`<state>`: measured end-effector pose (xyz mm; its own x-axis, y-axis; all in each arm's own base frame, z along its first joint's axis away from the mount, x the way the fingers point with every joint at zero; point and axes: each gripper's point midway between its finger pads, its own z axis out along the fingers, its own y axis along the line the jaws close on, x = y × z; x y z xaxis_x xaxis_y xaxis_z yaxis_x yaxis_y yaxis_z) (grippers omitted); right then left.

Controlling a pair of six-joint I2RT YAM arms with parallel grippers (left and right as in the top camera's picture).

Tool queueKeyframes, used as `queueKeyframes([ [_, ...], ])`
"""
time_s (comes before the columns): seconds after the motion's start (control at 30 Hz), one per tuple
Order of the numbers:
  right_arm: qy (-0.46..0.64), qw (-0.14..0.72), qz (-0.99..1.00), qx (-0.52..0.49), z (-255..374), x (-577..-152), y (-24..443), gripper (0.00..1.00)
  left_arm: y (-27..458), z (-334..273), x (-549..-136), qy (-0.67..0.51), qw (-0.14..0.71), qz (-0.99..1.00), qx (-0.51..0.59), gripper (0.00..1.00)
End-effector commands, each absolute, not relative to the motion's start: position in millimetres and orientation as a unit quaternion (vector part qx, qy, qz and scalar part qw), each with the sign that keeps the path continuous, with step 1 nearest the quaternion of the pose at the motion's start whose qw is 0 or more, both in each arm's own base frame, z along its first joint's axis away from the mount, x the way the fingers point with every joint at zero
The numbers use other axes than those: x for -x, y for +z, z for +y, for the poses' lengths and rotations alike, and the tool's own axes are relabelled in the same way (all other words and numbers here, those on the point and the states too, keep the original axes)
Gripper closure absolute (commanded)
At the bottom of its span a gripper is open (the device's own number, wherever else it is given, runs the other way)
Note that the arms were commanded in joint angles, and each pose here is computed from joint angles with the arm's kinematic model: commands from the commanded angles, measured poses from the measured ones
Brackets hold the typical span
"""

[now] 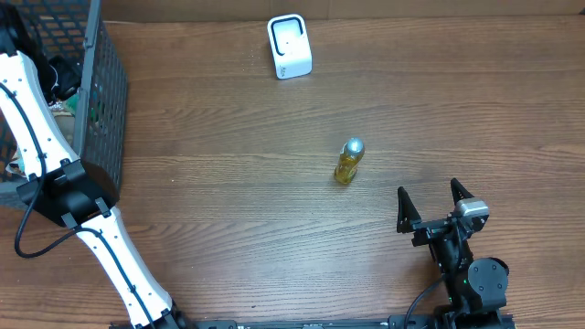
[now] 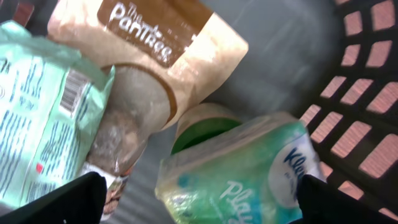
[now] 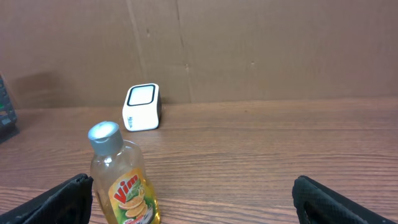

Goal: Scan the item barcode
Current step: 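Reach into the basket and grasp the green-capped jar with left gripper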

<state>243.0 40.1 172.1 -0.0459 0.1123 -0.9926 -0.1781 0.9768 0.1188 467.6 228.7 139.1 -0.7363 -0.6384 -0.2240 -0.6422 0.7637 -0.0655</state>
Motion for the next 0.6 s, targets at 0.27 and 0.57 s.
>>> queueKeyframes([
  [0.27,0.100,0.692,0.714,0.023,39,-243,170,0.00,132,227,-456,0.017,0.087,0.931,0.355,0.07],
  [0.57,0.100,0.692,0.714,0.023,39,-243,170,0.00,187,237,-446,0.017,0.144,0.915,0.375,0.01],
])
